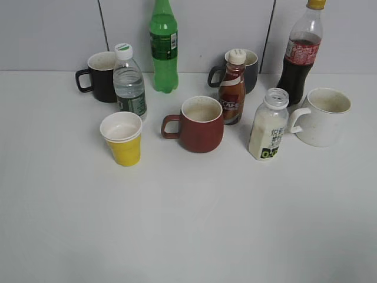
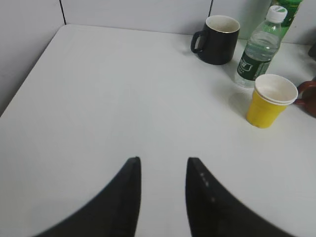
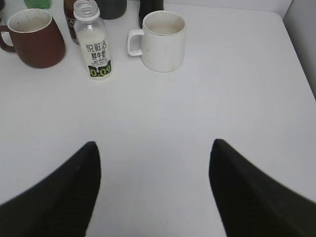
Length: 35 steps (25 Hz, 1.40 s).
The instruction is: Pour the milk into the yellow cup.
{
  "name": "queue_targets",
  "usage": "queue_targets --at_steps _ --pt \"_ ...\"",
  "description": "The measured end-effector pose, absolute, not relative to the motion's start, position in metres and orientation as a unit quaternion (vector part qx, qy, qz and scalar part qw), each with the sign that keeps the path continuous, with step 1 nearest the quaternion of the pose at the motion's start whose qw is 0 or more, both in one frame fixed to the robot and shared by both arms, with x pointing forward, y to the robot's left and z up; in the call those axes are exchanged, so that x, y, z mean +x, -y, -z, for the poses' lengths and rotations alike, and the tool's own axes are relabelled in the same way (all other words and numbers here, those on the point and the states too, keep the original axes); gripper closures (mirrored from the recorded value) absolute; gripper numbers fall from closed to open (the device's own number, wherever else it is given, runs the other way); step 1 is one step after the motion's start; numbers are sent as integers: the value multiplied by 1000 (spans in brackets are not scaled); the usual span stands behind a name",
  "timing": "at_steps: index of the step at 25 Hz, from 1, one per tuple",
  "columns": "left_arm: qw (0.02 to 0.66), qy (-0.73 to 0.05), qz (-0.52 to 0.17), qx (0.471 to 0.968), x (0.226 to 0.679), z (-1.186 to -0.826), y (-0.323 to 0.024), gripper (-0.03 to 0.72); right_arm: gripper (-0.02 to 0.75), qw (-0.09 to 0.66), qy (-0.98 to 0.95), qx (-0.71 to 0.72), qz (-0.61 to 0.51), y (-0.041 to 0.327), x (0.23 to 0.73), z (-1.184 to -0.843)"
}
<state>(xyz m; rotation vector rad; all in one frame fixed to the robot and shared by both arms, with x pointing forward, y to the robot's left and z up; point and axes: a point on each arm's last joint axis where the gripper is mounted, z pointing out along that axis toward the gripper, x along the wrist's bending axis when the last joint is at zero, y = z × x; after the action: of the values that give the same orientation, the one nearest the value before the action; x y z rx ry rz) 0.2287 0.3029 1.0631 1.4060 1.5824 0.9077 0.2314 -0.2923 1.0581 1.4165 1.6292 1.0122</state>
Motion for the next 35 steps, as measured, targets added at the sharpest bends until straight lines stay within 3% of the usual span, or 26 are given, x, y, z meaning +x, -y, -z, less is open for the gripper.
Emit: queue_targets --at_steps 15,17,21,24,25,28,32,35 --pt "438 -612 -354 555 229 -1069 -300 447 224 376 -619 541 -427 290 236 -1070" --pt "482 -579 -390 529 242 -1087 -300 447 224 385 -605 534 -449 289 245 -1079" --pt "510 -550 -424 507 275 -1097 -300 447 223 386 -584 533 -475 287 278 -1086" --pt "525 -538 -435 496 294 -1095 -298 447 223 387 -574 523 -497 285 306 -1080" --pt "538 -525 -444 487 322 -1089 -297 447 223 393 -579 513 -497 284 316 -1077" --pt "553 -512 -456 474 352 -1084 -295 447 223 402 -597 491 -490 278 345 -1072" --pt "555 -501 -464 475 396 -1074 -292 447 223 397 -608 485 -488 266 387 -1060" --pt "537 -492 -458 510 429 -1052 -287 445 224 372 -610 508 -482 256 416 -1041"
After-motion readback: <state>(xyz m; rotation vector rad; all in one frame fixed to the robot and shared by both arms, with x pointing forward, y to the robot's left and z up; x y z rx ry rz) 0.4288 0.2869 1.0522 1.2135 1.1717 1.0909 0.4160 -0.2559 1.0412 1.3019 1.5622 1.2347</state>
